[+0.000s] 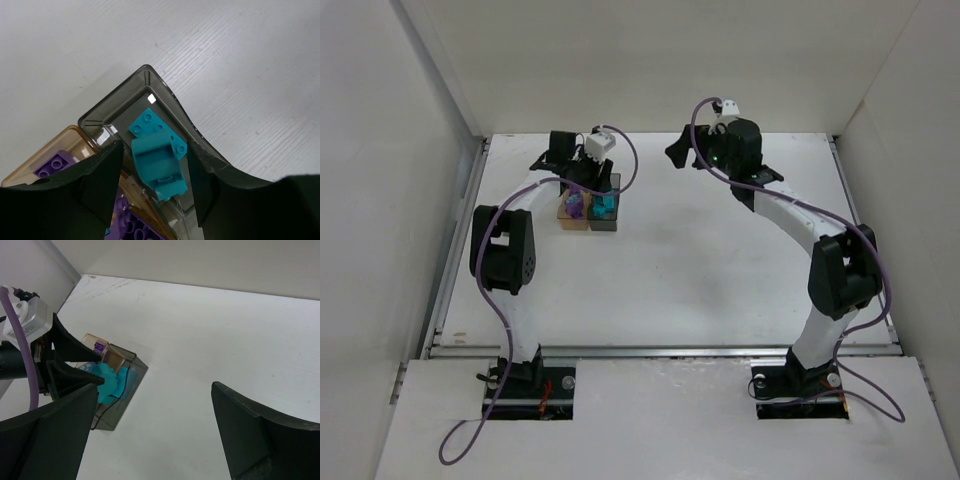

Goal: Sort the legos into containers by color

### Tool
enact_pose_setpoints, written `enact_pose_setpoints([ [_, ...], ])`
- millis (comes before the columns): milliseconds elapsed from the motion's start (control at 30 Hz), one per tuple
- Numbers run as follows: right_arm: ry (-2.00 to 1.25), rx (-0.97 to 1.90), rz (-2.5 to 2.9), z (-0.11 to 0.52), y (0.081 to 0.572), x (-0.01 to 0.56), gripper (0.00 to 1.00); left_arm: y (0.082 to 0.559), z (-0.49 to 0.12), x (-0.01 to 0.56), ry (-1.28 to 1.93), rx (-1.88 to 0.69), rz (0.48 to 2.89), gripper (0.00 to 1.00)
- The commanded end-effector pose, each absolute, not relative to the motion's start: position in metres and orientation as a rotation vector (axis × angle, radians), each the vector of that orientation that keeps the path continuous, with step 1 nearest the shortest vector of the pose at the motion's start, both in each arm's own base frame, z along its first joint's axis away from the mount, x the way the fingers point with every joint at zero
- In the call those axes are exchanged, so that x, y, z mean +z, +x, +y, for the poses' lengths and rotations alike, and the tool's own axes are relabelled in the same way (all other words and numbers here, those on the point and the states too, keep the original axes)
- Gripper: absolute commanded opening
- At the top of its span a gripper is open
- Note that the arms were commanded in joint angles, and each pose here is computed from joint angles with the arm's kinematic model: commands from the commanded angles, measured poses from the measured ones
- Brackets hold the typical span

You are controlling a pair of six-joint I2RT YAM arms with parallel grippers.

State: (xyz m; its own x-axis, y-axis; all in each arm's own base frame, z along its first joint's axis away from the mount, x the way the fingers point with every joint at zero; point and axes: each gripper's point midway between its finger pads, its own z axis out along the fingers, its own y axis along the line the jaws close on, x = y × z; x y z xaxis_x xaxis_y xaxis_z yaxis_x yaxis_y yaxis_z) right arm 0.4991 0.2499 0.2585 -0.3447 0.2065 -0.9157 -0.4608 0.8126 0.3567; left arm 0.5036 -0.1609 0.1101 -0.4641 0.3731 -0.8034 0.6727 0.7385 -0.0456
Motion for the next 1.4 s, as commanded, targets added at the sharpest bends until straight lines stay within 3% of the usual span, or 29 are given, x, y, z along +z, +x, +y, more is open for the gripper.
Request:
enact_pose_setpoints([
  [0,-0.202,0.678,1.708,0.241,0.509,0.29,1.0,0.491,-0.175,0.127,0.819,-0.504,2.088,0.51],
  [100,-0.21,0.674,1.688,0.237,0.512,0.299,1.0,0.484,-0.173,0.12,0.82,-0.511,2.112,0.62],
  [200,-0.202,0.667,1.688,0.233,0.517,0.298,1.0,0.484,-0.172,0.134,0.806,-0.497,2.091,0.65],
  [433,-0.175,0.631,1.648,0.199,0.518,0.319,1.0,0.508,-0.152,0.247,0.582,-0.344,1.889,0.68],
  [567,-0.016,0.463,1.633,0.126,0.521,0.325,1.0,0.522,-0.04,0.298,0.092,0.027,1.806,0.77],
  [733,0.305,0.133,1.631,0.01,0.519,0.32,1.0,0.496,0.105,0.28,-0.259,0.363,1.837,0.82],
  [867,0.508,-0.149,1.629,-0.046,0.499,0.315,1.0,0.454,0.176,0.259,-0.409,0.452,1.884,0.82],
  [1067,0.544,-0.296,1.694,-0.065,0.488,0.312,1.0,0.414,0.182,0.222,-0.393,0.471,1.96,0.81],
  [1367,0.566,-0.325,1.687,-0.07,0.477,0.318,1.0,0.407,0.159,0.193,-0.38,0.331,2.027,0.79],
])
